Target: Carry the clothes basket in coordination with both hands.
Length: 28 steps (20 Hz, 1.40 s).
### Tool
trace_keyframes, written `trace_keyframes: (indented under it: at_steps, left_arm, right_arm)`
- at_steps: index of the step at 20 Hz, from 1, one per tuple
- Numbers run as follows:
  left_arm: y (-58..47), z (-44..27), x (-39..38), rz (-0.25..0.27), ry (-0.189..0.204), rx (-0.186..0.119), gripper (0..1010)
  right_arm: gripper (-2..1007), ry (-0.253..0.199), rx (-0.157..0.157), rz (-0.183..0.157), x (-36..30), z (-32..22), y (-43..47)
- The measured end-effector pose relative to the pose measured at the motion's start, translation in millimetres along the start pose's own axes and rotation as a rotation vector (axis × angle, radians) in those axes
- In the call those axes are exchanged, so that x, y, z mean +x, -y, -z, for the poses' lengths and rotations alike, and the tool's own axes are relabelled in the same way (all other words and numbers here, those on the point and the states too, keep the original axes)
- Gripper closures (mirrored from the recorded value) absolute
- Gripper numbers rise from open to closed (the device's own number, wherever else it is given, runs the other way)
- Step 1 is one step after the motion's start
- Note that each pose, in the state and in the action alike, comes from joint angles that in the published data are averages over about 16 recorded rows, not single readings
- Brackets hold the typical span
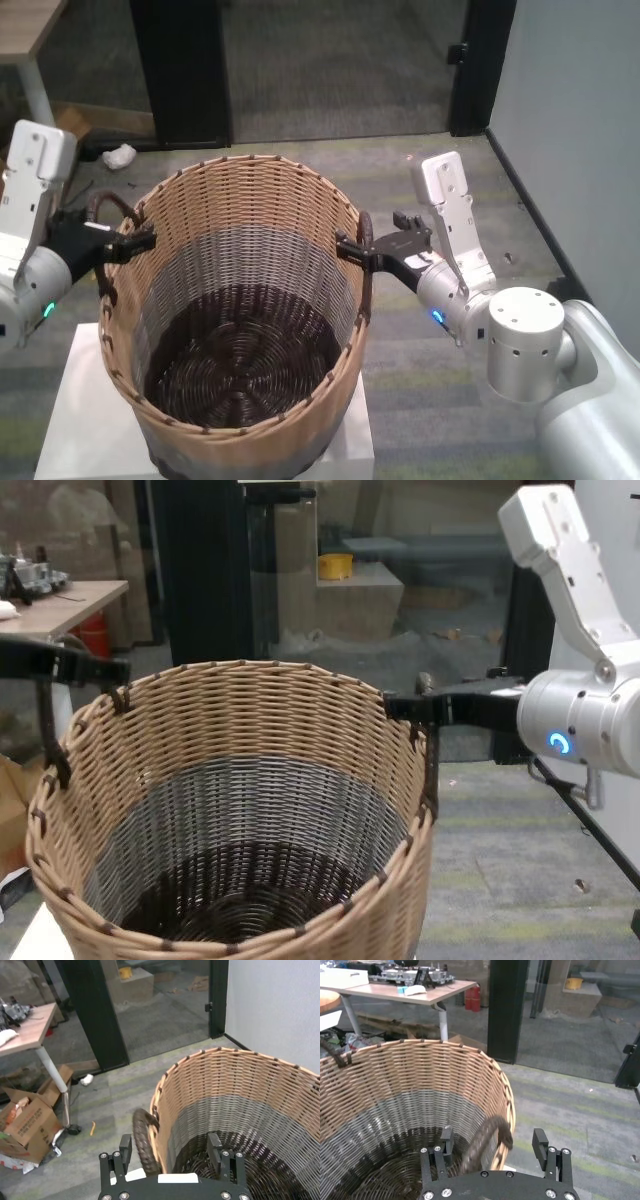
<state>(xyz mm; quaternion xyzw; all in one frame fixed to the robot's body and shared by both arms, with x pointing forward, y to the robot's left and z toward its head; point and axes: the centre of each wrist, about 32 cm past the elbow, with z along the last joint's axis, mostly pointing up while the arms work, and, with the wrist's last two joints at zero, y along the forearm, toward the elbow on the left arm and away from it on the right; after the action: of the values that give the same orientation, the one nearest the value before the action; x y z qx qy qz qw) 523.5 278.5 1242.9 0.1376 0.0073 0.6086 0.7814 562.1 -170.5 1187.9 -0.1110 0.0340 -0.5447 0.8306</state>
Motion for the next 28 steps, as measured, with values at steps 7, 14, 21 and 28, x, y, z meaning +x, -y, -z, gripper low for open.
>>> trace_keyframes:
  at_steps: [7,14,21,28]
  left_arm:
    - [-8.2,-14.4,-1.6,-0.028,0.041,-0.049,8]
    - [-15.7,-29.4,0.9,-0.050,0.088,-0.124,8]
    - [-16.8,-41.0,5.3,-0.016,0.123,-0.219,8]
    - [-14.9,-46.2,7.7,0.025,0.134,-0.273,8]
  right_arm:
    - [2,-0.005,0.048,0.017,3.6,-10.9,6.3]
    - [2,-0.032,0.171,0.042,5.4,-22.3,17.0]
    - [2,-0.069,0.312,0.067,5.4,-29.1,27.0]
    - [2,-0.088,0.380,0.080,5.0,-31.4,31.5]
